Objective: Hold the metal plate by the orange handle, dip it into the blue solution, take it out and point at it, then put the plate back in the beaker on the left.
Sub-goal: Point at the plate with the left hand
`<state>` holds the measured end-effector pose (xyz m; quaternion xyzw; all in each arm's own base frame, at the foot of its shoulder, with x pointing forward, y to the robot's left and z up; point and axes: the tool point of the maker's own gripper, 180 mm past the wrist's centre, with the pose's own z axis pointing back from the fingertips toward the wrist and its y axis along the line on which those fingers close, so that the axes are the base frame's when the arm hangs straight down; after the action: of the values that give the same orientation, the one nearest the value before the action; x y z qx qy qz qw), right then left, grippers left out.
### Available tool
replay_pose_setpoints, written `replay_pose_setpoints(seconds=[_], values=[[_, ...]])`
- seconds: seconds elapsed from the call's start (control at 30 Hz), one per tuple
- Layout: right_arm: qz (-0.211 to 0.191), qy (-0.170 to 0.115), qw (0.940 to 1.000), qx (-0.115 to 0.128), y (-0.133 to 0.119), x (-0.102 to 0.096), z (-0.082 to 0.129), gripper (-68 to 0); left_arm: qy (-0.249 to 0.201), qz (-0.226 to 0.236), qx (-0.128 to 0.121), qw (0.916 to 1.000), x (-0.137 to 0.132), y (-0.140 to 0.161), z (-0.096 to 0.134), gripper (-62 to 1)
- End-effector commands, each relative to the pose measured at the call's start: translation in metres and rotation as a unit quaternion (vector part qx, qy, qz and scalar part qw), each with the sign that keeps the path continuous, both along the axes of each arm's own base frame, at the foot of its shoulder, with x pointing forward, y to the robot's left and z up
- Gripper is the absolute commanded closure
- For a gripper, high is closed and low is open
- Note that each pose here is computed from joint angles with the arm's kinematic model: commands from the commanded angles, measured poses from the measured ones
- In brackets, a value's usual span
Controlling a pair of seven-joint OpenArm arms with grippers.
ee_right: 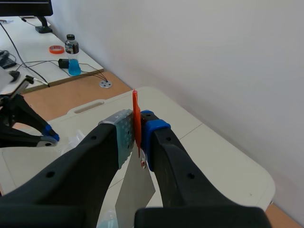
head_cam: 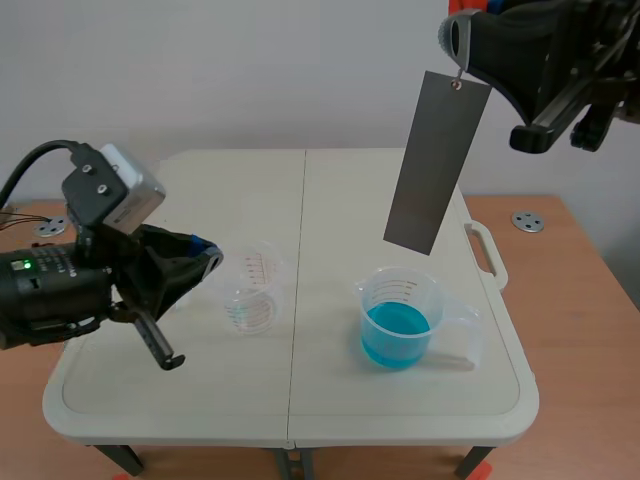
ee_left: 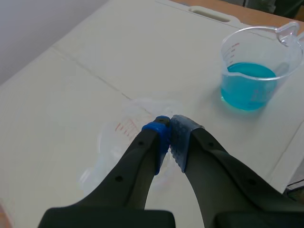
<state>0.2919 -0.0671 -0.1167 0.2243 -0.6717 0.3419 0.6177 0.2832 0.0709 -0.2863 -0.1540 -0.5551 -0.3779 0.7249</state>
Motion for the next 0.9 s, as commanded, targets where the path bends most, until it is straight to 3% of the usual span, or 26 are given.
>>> replay_pose_setpoints(seconds=[0.0, 0.47, 0.87], values=[[0.008, -0.019, 0.9997, 0.010, 0.003, -0.003, 0.013, -1.1, -0.010, 0.009, -0.008, 0.9999, -0.006, 0.008, 0.007, -1.8], [0.008, -0.019, 0.9997, 0.009, 0.003, -0.003, 0.012, -1.1, 0.061, 0.102, 0.021, 0.9927, -0.097, 0.101, -0.022, -1.8], [0.006, -0.004, 1.0000, 0.001, 0.002, -0.003, 0.004, -1.1, 0.177, 0.114, 0.044, 0.9766, -0.182, 0.118, -0.053, -1.8]])
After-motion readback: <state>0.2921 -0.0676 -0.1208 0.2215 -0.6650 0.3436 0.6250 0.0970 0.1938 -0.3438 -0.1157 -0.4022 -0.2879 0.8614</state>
